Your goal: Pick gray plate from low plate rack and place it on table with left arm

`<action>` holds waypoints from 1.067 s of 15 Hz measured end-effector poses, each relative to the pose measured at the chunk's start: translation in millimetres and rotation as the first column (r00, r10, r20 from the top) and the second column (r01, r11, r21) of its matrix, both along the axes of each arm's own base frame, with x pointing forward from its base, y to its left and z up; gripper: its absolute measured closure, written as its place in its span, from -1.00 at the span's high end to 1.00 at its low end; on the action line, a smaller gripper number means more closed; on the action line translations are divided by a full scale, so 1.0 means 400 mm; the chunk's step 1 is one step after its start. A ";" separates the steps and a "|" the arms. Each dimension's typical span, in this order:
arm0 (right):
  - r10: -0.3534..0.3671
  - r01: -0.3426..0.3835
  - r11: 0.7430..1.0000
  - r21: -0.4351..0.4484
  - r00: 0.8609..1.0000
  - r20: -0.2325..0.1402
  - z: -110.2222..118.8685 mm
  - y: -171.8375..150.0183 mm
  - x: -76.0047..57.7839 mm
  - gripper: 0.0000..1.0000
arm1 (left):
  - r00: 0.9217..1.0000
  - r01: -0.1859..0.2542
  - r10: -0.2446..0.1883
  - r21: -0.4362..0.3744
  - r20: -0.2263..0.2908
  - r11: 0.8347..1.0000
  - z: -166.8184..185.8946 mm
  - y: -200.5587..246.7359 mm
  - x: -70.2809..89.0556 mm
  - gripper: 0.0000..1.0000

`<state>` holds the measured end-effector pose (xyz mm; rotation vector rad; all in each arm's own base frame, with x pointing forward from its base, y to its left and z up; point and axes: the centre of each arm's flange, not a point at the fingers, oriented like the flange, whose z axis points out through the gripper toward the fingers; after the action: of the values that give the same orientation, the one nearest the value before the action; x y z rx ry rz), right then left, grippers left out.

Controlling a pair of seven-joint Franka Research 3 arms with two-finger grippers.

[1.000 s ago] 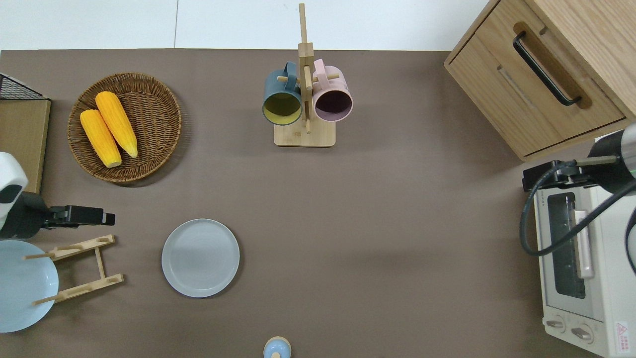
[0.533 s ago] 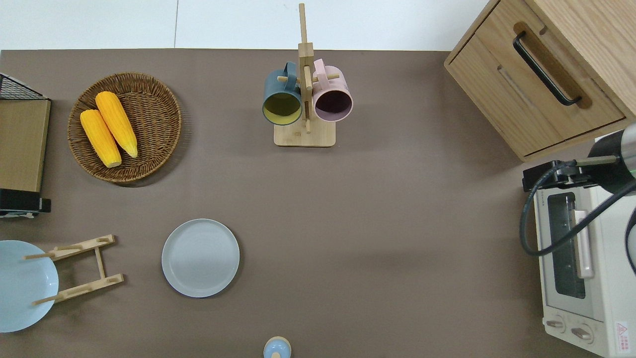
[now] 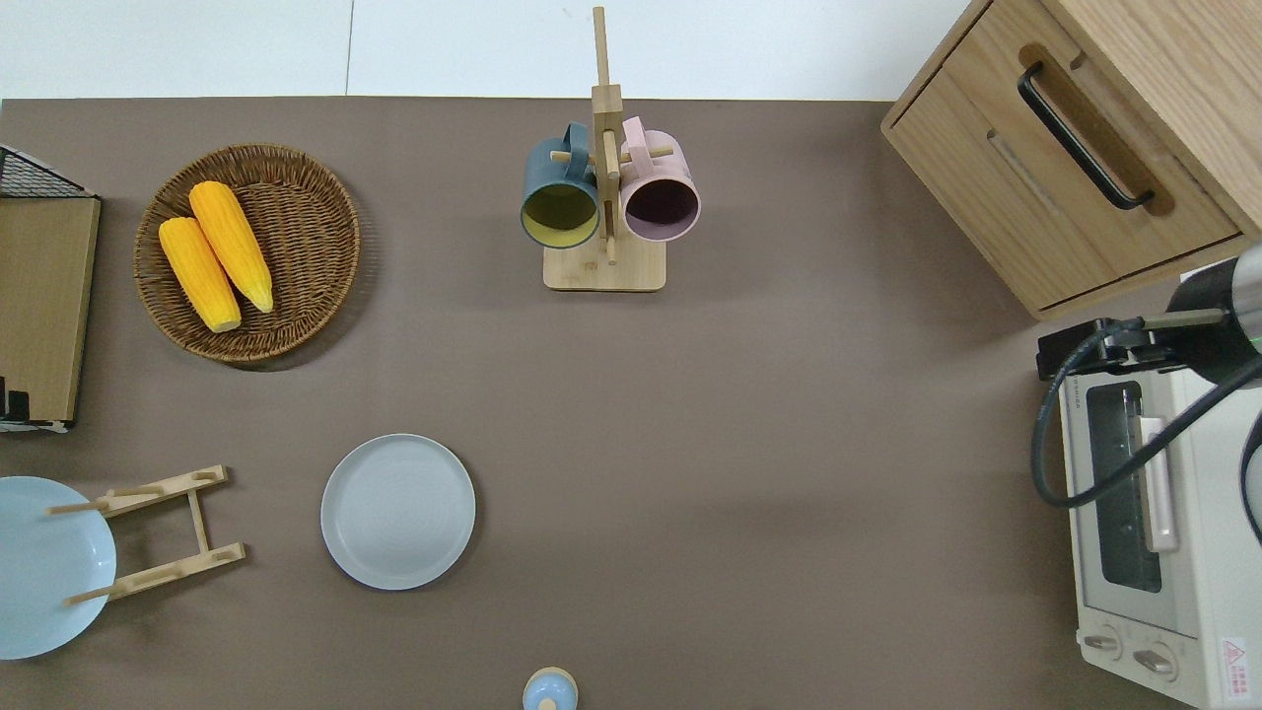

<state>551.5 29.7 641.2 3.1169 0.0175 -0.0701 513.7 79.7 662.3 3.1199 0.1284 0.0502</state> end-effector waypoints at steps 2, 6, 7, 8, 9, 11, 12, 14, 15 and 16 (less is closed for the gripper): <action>0.000 0.000 1.000 0.000 1.000 0.000 0.000 0.000 0.000 0.97 | 1.000 0.001 -0.001 0.000 -0.001 1.000 -0.001 -0.002 0.001 0.99; 0.000 0.000 1.000 0.000 1.000 0.000 0.000 0.000 0.000 0.97 | 1.000 0.023 -0.023 0.002 0.000 1.000 0.001 -0.032 0.005 0.99; 0.000 0.000 1.000 0.000 1.000 0.000 0.000 0.000 0.000 0.97 | 1.000 0.029 -0.029 0.002 0.000 1.000 0.002 -0.045 0.006 0.99; 0.000 0.000 1.000 0.000 1.000 0.000 0.000 0.000 0.000 0.97 | 0.999 0.034 -0.034 0.002 0.001 0.999 0.002 -0.055 0.008 0.99; 0.000 0.000 1.000 0.000 1.000 0.000 0.000 0.000 0.000 0.97 | 0.999 0.038 -0.038 0.002 0.001 0.999 0.002 -0.062 0.008 0.99; 0.000 0.000 1.000 0.000 1.000 0.000 0.000 0.000 0.000 0.97 | 0.999 0.051 -0.051 0.001 0.000 0.999 0.002 -0.079 0.010 0.99; 0.000 0.000 1.000 0.000 1.000 0.000 0.000 0.000 0.000 0.97 | 0.998 0.057 -0.057 0.000 -0.001 0.998 0.001 -0.086 0.011 0.99; 0.000 0.000 1.000 0.000 1.000 0.000 0.000 0.000 0.000 0.97 | 0.998 0.060 -0.060 -0.005 -0.009 0.998 -0.004 -0.088 0.012 0.99; 0.000 0.000 1.000 0.000 1.000 0.000 0.000 0.000 0.000 0.97 | 0.998 0.060 -0.060 -0.007 -0.011 0.998 -0.006 -0.086 0.013 0.99; 0.000 0.000 1.000 0.000 1.000 0.000 0.000 0.000 0.000 0.97 | 0.998 0.059 -0.060 -0.008 -0.014 0.998 -0.009 -0.085 0.014 0.99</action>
<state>551.5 29.7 641.2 3.1169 0.0176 -0.0701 519.3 45.9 658.6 3.1148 0.0358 0.0264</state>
